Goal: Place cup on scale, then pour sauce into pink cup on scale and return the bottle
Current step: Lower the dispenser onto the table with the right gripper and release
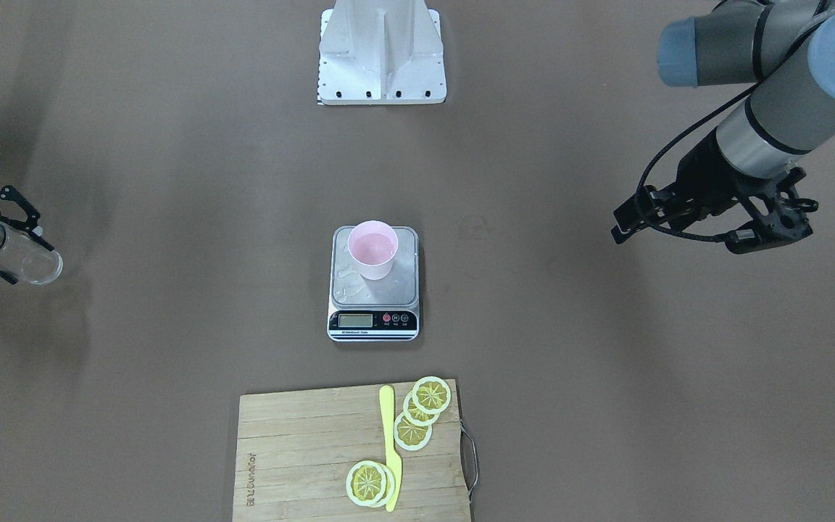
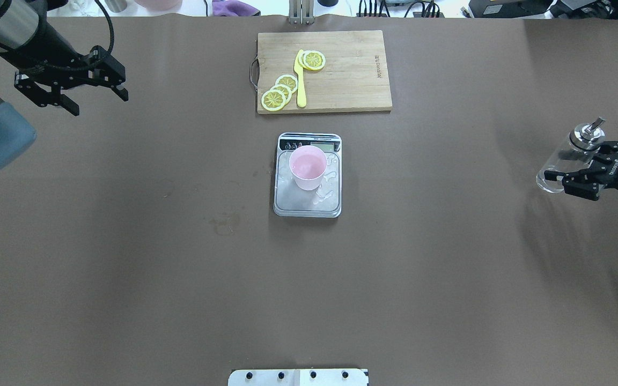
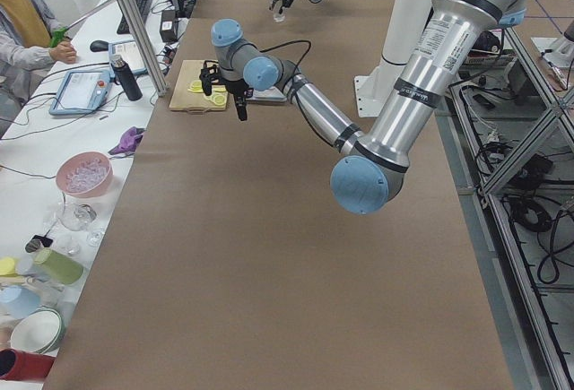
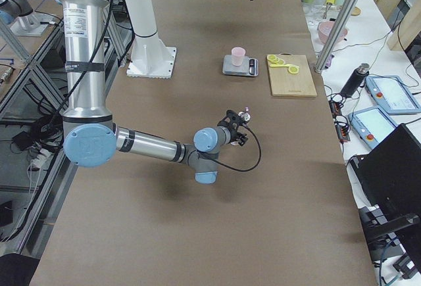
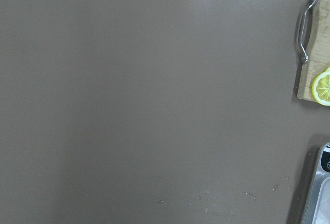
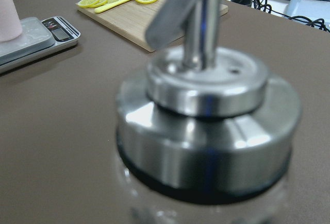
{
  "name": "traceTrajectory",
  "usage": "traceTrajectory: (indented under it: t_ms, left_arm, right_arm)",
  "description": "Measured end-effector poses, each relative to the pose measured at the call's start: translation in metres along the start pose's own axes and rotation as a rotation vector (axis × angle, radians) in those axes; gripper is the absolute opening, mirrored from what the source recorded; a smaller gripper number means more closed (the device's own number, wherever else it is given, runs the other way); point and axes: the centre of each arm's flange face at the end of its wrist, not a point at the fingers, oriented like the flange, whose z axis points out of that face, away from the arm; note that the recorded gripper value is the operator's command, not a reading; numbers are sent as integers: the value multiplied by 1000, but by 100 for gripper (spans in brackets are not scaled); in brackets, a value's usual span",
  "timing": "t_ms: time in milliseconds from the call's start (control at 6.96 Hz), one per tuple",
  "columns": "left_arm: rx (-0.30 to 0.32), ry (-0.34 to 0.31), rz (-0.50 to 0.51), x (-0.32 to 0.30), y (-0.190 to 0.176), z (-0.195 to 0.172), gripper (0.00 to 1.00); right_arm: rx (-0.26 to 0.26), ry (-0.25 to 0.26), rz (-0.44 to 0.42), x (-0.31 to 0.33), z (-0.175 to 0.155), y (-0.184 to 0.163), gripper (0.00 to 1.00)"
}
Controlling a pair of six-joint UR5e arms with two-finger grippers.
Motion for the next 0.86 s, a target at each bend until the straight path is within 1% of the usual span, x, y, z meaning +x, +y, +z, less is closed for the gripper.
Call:
traceTrajectory:
  t_ms: [144, 431, 575, 862]
  left_arm:
    - [1, 0, 0, 0, 0, 0, 98]
    - [-1, -1, -1, -1, 0, 1, 98]
    - [-2, -2, -2, -1, -1, 2, 98]
    - [-3, -3, -2, 0, -1, 2, 98]
  right_arm:
    - [0, -1, -1, 1, -1, 3, 11]
    - [-9, 2, 4, 3, -1, 9, 42]
    - [-16, 4, 8, 5, -2, 13, 99]
    - [-31, -19, 11, 4, -4, 16, 100]
